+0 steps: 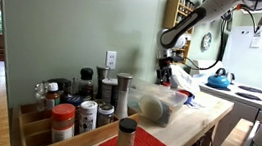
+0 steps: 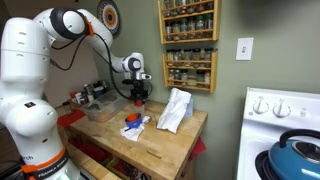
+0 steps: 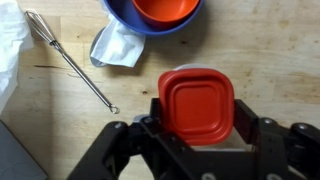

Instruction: Put the lid on the container

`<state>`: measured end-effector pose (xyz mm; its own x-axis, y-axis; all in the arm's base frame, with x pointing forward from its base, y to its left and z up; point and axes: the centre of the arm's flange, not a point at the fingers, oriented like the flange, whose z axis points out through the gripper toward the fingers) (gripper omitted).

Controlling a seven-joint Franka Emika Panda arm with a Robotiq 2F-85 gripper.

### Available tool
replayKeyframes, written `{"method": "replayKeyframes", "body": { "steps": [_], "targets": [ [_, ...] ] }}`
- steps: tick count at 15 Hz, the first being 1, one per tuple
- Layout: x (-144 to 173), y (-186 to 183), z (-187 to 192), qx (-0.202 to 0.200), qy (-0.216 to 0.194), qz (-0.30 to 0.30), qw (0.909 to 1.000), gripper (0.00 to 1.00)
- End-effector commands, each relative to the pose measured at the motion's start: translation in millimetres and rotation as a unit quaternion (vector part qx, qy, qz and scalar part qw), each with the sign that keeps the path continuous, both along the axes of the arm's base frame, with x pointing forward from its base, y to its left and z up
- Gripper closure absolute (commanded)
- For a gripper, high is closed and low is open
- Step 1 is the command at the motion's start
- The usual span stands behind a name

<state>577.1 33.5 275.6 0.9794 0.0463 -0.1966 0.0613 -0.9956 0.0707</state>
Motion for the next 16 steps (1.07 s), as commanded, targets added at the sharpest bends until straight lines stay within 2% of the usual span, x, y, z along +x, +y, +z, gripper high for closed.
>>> {"method": "replayKeyframes", "body": {
  "steps": [1, 16],
  "targets": [
    [0, 2, 0, 0.007, 0.007, 0.005, 0.9999, 0.54],
    [-1, 2, -12, 0.01, 0.014, 0.006, 0.9998, 0.54]
  ]
}}
